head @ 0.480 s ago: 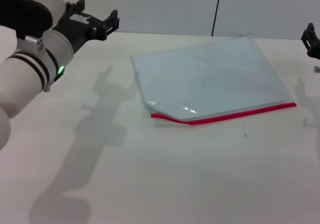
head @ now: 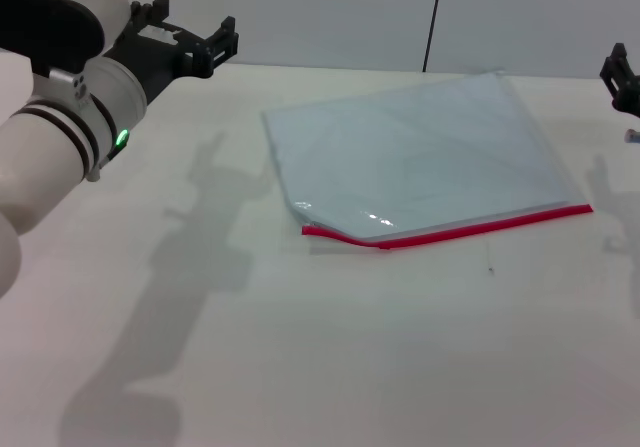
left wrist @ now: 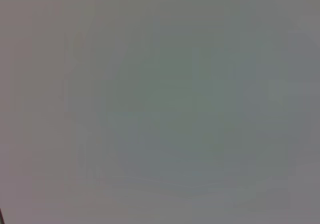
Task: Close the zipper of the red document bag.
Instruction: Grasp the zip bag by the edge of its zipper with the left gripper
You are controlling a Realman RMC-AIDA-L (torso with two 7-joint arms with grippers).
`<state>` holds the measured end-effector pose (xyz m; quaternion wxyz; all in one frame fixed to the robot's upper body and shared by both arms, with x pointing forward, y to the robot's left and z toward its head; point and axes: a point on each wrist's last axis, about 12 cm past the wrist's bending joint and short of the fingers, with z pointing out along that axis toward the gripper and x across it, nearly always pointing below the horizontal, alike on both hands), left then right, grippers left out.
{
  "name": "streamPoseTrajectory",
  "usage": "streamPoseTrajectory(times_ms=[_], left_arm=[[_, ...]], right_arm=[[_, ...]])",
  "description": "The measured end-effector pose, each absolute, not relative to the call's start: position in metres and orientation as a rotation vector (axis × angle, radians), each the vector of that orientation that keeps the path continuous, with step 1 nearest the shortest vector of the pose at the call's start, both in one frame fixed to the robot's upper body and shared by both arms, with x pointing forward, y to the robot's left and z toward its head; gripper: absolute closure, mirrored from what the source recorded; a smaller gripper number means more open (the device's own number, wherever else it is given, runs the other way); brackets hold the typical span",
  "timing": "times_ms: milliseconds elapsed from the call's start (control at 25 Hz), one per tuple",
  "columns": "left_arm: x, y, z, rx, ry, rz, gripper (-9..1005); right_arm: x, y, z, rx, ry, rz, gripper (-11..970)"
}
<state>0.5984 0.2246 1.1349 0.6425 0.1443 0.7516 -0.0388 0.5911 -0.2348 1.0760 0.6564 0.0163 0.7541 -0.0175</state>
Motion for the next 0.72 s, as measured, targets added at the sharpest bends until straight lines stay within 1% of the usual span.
streamPoseTrajectory(times_ms=[160, 280, 360, 520, 720], left_arm=[[0.598, 0.222, 1.135, 0.345, 1.724, -0.100, 169], [0.595, 0.213, 1.140, 0.406, 1.751, -0.145, 172], [0.593, 0.207, 1.145, 0.465, 1.771, -0.170, 174], [0.588, 0.195, 1.156, 0.662, 1.832, -0.214, 177], [0.583, 0.190, 1.167, 0.853, 1.879, -0.167, 182]], right_arm=[[0.591, -0.235, 1.076, 0.035, 1.711, -0.039, 183], [0.591, -0.235, 1.075, 0.035, 1.713, -0.040, 185], [0.591, -0.235, 1.075, 0.035, 1.713, -0.040, 186], [0.591, -0.235, 1.075, 0.034, 1.713, -0.039, 188], [0.591, -0.237, 1.075, 0.033, 1.714, -0.044, 191]])
